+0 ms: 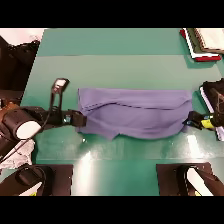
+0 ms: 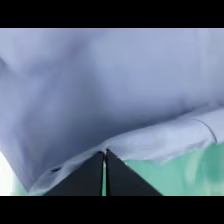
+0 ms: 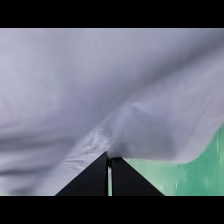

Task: Fold the shirts.

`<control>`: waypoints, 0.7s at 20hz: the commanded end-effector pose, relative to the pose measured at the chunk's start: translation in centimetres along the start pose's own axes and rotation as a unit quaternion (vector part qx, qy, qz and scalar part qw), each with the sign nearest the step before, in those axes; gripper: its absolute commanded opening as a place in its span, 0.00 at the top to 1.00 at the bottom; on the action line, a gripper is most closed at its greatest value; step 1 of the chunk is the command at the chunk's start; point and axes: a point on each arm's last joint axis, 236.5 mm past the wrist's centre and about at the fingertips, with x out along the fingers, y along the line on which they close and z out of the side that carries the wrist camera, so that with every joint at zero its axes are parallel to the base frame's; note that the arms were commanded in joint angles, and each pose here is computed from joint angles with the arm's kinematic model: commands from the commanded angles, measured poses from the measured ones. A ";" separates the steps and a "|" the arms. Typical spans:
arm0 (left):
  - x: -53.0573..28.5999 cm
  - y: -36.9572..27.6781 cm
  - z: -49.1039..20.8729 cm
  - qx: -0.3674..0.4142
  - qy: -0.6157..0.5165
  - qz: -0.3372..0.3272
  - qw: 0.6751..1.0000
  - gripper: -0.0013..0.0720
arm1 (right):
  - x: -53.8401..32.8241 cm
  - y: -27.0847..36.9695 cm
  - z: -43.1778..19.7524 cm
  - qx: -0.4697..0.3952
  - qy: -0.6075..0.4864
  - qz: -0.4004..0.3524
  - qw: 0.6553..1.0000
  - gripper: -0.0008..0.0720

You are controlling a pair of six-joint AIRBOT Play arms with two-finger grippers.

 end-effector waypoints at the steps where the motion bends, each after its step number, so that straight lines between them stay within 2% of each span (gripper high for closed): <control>1: -0.2 2.7 5.3 -0.033 -0.094 0.018 0.995 0.95 | -1.0 0.6 4.2 -0.011 -0.023 0.005 1.000 0.97; 8: 4.6 4.1 9.5 -0.025 -0.134 0.025 0.990 0.95 | 1.3 4.2 10.8 -0.080 -0.015 0.007 0.997 0.97; 14: 9.6 4.9 12.5 -0.010 -0.118 0.047 0.992 0.95 | 4.0 5.1 14.2 -0.091 0.004 0.008 0.996 0.97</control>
